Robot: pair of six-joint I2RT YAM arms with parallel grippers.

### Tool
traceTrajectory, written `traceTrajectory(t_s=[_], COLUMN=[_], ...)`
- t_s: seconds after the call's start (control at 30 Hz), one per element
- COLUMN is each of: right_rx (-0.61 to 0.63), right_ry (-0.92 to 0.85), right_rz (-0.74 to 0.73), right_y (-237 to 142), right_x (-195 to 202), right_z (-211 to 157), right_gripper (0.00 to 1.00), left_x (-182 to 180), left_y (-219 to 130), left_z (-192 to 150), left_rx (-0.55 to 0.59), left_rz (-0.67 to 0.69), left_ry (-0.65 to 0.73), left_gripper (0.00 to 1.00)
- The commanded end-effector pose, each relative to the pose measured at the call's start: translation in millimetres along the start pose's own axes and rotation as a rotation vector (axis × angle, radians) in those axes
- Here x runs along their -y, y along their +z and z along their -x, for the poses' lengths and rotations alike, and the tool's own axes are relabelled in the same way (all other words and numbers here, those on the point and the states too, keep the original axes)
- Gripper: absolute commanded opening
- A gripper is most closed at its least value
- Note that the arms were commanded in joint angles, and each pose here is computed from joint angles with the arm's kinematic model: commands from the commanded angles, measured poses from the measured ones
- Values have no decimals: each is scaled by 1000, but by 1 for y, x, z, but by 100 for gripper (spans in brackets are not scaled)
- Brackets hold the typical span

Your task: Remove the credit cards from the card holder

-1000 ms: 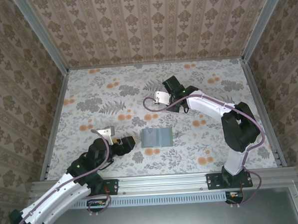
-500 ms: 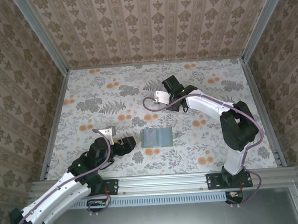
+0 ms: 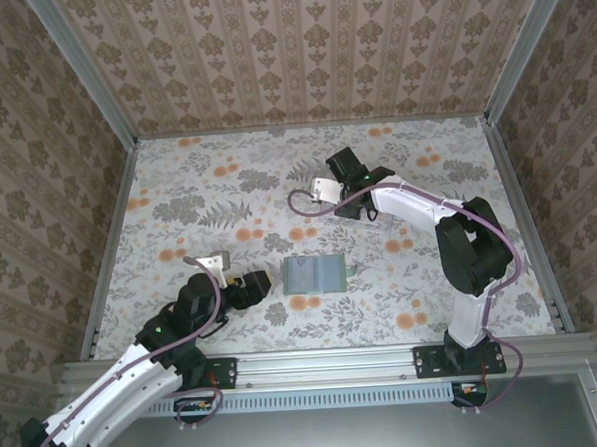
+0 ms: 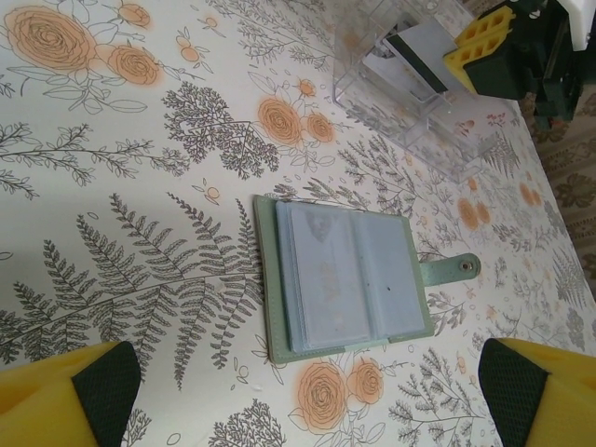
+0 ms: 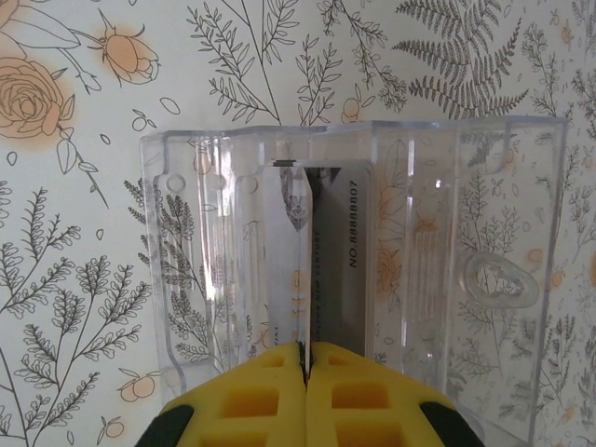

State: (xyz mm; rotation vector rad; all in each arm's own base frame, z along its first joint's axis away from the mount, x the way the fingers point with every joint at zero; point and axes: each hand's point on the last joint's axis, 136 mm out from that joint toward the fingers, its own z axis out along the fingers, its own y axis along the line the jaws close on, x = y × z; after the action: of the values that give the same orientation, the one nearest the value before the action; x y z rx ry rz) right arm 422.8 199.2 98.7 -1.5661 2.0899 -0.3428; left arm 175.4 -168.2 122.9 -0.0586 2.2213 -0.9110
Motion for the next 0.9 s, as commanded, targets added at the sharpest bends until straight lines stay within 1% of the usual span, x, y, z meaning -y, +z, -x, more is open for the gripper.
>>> traceTrajectory(t_s=[0.0, 0.07, 0.17, 0.23, 0.37, 0.4, 0.43, 0.87], right_rx=[-19, -23, -39, -40, -51, -52, -54, -61], right_ry=[21, 24, 26, 31, 35, 35, 37, 53], right_rz=[-6, -13, -29, -38, -58, -63, -73, -92], right_y=[4, 5, 9, 10, 10, 10, 10, 12], right_x=[6, 8, 10, 12, 16, 16, 18, 22], right_z=[1, 1, -1, -1, -2, -2, -3, -3], right_gripper=[0, 5, 7, 11, 12, 14, 20, 21], left_x=[-3, -4, -5, -5, -6, -6, -6, -7], left_y=[1, 1, 2, 1, 1, 1, 1, 0], left_z=[-4, -4, -5, -4, -4, -5, -5, -5], left_rx=[-11, -10, -11, -8, -8, -9, -7, -8], left_rz=[-2, -1, -2, -2, -2, -3, -2, -4], left_ry=[-5, -9, -10, -12, -14, -14, -16, -19], left_gripper=[97, 97, 97, 97, 97, 97, 97, 97])
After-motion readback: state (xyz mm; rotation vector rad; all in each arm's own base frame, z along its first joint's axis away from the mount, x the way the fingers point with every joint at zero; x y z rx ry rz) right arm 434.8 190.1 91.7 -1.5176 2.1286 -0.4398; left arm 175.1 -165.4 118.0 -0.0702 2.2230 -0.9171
